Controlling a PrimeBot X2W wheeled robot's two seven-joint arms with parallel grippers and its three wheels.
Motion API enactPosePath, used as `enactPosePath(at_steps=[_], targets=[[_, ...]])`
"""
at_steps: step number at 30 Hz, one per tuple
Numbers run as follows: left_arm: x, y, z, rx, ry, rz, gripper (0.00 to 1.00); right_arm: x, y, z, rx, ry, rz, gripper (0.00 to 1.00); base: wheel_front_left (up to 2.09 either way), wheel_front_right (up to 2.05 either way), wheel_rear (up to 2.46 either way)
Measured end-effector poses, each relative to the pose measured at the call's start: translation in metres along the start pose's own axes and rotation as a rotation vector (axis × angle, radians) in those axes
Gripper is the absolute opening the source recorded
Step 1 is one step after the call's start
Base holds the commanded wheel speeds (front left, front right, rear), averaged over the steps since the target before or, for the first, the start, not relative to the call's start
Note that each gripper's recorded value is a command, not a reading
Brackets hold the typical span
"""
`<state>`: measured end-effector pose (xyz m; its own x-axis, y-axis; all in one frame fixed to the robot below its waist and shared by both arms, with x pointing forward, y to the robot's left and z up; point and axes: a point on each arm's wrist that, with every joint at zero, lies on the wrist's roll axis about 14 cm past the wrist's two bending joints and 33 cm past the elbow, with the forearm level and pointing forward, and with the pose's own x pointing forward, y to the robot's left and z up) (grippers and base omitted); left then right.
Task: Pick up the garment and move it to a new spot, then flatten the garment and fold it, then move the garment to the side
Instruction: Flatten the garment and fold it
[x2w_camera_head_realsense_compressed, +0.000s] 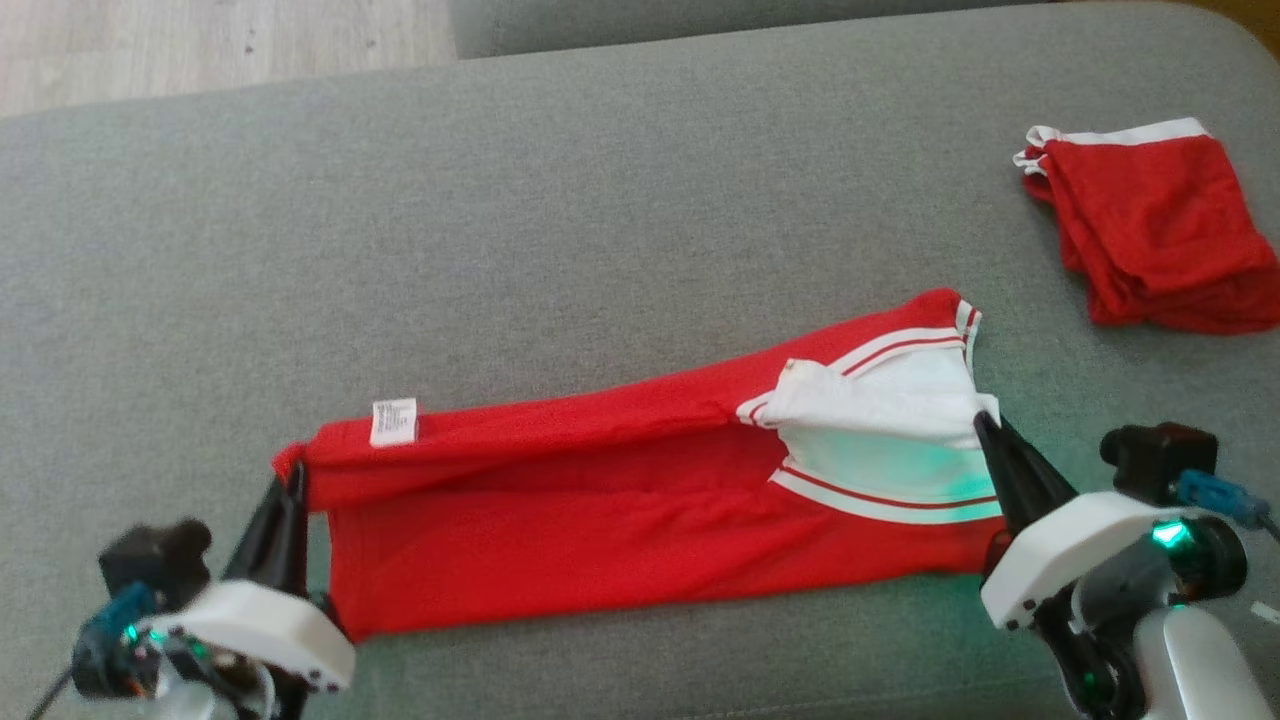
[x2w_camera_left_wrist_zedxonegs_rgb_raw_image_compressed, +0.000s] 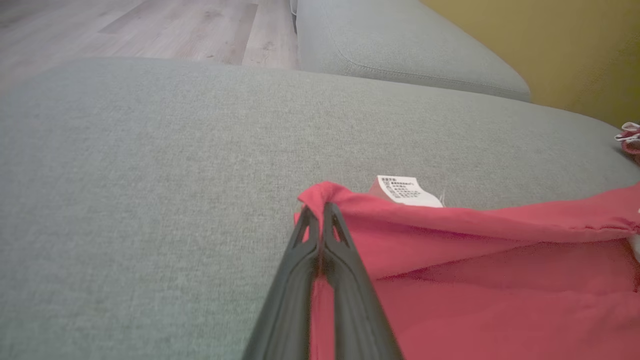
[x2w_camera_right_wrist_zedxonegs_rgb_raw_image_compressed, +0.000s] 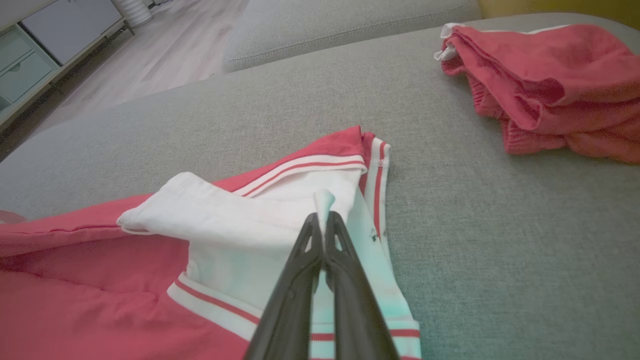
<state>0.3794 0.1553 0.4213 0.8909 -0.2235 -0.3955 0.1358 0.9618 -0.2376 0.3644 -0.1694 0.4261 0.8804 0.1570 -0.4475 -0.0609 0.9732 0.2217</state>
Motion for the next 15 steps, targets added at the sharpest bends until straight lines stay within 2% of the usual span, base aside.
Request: enactPosePath(at_steps=[1,2,3,4,5,15], targets=[[-0.003,-0.001,-0.002,-0.006,0.000,0.002,0.09,-0.001,0.000,0.000,-0.002,0.000,-0.003,0.52,0.00,0.00,0.00],[-0.005,-0.002,-0.006,-0.010,0.004,0.001,0.23,-0.002,-0.001,-0.001,0.001,-0.001,-0.005,0.80,0.00,0.00,0.00],[-0.008,-0.004,-0.008,-0.018,0.003,0.001,0.41,-0.003,-0.002,-0.003,0.005,-0.002,-0.011,0.98,0.00,0.00,0.00],[-0.011,-0.006,-0.010,-0.027,0.000,-0.001,0.78,-0.005,-0.002,-0.006,0.011,0.002,-0.017,1.00,0.00,0.00,0.00],[-0.015,-0.008,-0.013,-0.032,0.003,-0.006,1.00,-0.007,-0.003,-0.008,0.017,0.006,-0.021,1.00,0.00,0.00,0.00],[-0.051,-0.011,-0.020,-0.094,-0.050,0.029,1.00,-0.021,-0.017,-0.014,0.033,-0.003,-0.072,1.00,0.00,0.00,0.00]])
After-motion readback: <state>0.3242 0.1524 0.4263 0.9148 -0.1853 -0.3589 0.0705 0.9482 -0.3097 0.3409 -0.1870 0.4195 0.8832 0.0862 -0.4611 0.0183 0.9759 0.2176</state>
